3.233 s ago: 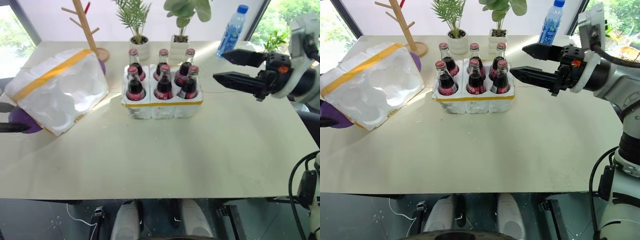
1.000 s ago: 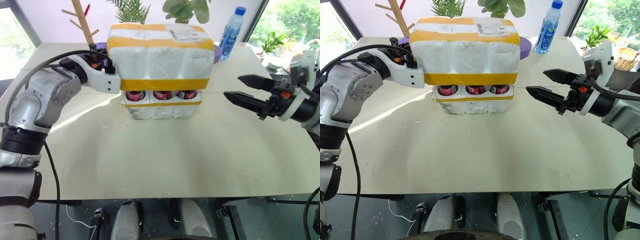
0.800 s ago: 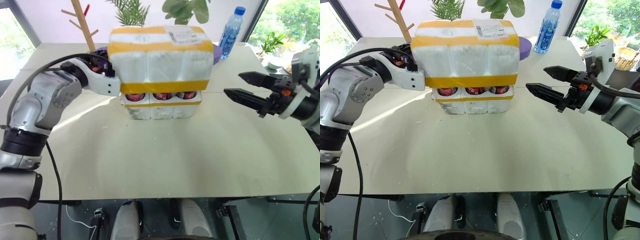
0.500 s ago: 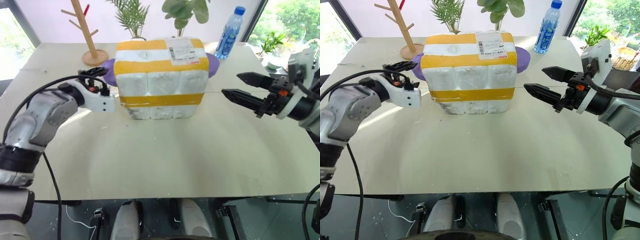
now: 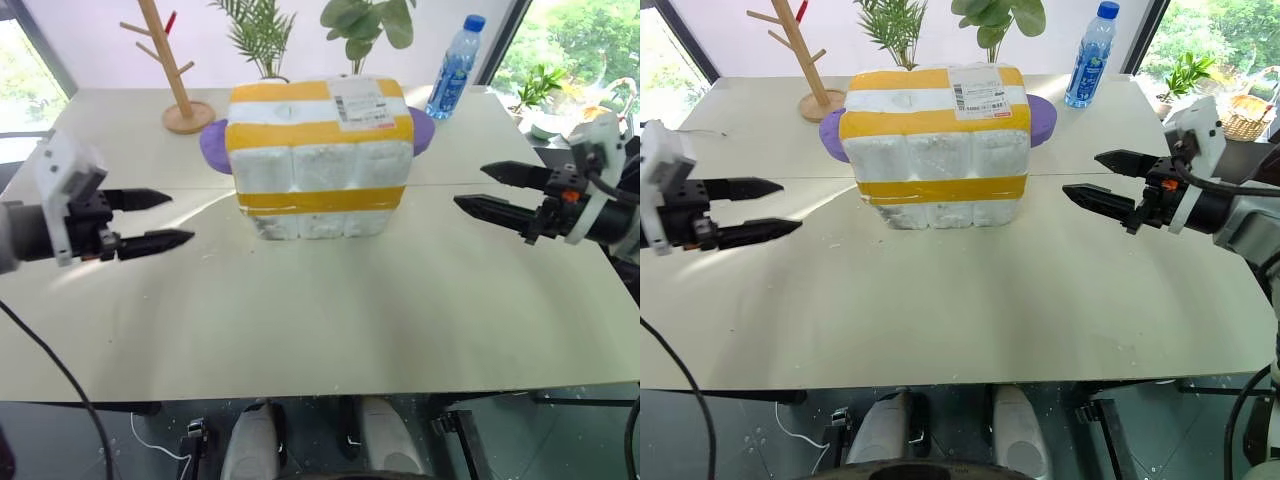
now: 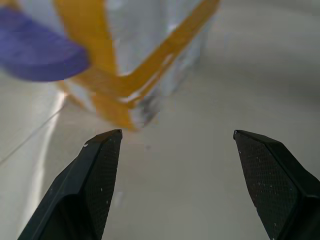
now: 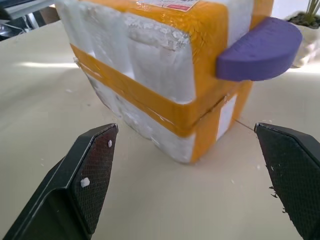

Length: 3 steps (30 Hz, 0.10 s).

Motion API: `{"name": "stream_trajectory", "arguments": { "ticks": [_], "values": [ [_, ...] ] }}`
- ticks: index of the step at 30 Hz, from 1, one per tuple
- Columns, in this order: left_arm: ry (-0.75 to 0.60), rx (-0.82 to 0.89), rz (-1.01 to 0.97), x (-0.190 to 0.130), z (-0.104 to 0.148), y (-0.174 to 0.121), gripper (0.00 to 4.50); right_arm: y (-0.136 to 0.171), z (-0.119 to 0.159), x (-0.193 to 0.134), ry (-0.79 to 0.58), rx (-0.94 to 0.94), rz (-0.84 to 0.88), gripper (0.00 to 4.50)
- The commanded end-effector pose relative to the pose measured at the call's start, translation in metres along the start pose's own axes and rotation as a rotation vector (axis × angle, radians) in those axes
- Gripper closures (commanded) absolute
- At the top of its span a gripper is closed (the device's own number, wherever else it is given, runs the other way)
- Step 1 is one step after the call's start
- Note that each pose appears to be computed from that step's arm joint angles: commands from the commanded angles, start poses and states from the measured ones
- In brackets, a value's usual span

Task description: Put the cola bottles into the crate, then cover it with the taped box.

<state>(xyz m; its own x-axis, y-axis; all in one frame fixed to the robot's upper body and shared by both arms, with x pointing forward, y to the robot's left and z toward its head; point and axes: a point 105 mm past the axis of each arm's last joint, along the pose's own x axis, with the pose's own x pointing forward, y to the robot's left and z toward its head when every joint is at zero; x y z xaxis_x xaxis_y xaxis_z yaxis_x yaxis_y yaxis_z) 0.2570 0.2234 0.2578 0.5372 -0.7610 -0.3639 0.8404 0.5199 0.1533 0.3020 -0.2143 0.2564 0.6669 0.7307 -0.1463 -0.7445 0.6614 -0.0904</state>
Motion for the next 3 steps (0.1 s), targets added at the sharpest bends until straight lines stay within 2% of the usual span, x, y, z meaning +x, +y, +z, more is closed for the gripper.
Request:
{"name": "stream_trajectory", "arguments": {
  "ticks": [1, 3],
  "values": [
    [0.008, 0.024, -0.015, -0.004, 0.006, 0.009, 0.77, -0.004, 0.014, 0.002, -0.021, -0.067, 0.021, 0.0],
    [0.027, 0.047, 0.03, -0.002, 0.002, 0.021, 0.77, -0.003, 0.014, 0.003, -0.018, -0.071, 0.044, 0.0]
  ]
}}
